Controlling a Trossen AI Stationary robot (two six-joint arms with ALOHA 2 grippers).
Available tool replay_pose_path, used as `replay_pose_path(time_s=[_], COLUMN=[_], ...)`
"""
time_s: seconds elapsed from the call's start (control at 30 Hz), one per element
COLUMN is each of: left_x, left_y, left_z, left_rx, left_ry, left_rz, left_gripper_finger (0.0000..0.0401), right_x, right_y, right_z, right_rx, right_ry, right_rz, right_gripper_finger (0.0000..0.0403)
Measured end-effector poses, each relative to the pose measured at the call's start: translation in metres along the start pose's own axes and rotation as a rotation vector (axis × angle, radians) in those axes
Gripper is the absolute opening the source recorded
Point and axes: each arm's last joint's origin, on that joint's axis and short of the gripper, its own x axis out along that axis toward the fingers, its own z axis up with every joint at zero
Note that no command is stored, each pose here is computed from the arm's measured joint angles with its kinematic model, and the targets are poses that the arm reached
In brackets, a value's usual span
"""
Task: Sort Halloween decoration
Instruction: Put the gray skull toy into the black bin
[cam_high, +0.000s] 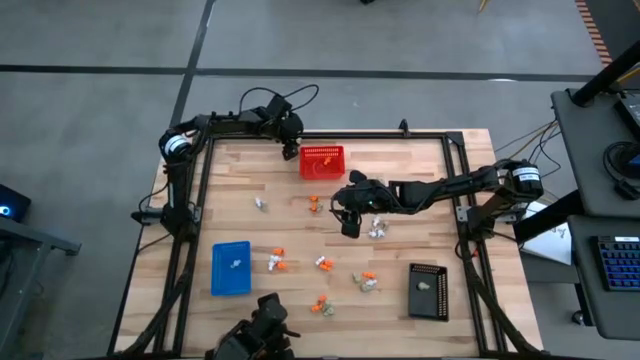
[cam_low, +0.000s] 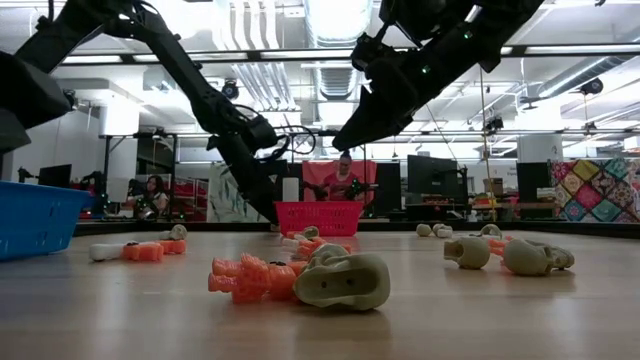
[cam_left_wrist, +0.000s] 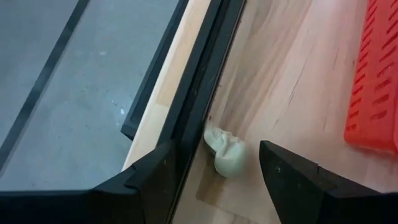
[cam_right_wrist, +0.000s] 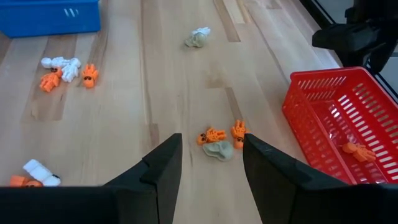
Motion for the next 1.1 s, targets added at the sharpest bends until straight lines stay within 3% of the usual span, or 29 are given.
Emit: replay_pose_path(time_s=[0.4,1.1], left_x=[0.001,0.001], left_y=[-0.002,-0.009], left_z=[0.001,0.002], left_rx=[-0.002,0.048], left_ry=[0.021,0.044], left_rz=[0.031,0.006], left_gripper_finger=[0.0164,0.0162], right_x=[0.0,0.0], right_y=[0.0,0.0], right_z=[0.0,0.0], right_rx=[0.0,0.0], right_ry=[0.0,0.0], right_rz=[0.001,0.001], right_gripper_finger=[0.016,0.016])
